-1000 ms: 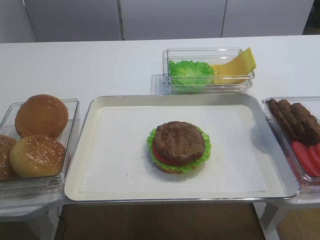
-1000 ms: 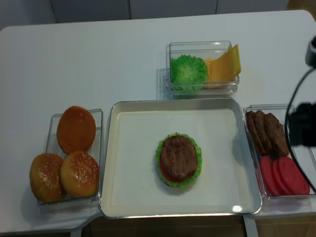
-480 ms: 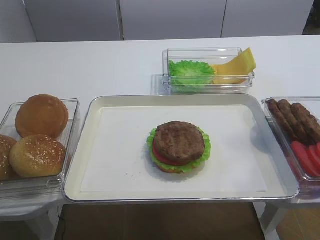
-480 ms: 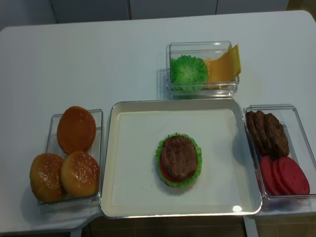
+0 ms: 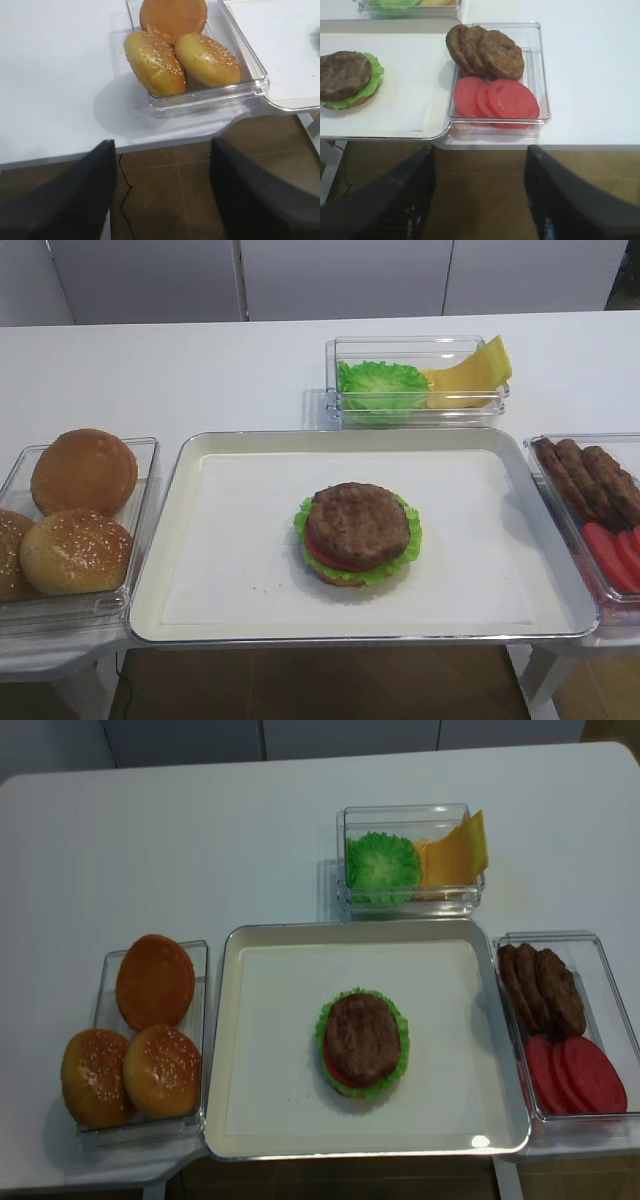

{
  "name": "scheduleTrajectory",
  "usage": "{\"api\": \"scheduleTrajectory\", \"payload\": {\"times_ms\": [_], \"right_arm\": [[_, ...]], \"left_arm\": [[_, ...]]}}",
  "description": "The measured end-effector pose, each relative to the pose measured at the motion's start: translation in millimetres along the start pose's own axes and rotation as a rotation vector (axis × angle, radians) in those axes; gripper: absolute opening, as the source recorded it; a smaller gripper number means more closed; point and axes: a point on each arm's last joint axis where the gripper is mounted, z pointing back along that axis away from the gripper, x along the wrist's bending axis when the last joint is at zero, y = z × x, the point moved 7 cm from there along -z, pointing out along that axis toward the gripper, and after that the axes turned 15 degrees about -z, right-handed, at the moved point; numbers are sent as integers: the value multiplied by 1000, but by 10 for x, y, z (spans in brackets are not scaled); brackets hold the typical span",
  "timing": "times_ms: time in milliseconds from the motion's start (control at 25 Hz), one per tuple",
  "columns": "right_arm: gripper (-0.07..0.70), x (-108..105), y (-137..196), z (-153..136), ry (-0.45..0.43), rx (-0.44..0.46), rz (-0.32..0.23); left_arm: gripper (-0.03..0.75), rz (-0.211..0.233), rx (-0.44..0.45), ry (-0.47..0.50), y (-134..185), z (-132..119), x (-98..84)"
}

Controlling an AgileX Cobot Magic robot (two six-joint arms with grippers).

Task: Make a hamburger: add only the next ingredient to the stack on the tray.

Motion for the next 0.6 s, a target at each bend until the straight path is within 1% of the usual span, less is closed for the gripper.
{"api": "scheduleTrajectory", "payload": {"times_ms": [80, 160, 400, 520, 600], "right_arm": [[426, -40, 70, 20, 3, -31, 5], [426, -82, 162, -4, 6, -41, 8], [426, -182, 334, -206, 38, 18, 10], [426, -192, 322, -263, 38, 3, 14], [426, -189, 303, -283, 34, -11, 30]], "left_arm": [[441, 0, 0, 0, 0, 0, 0], [441, 0, 0, 0, 0, 0, 0], [441, 0, 0, 0, 0, 0, 0], [441, 0, 0, 0, 0, 0, 0], [441, 0, 0, 0, 0, 0, 0]]}}
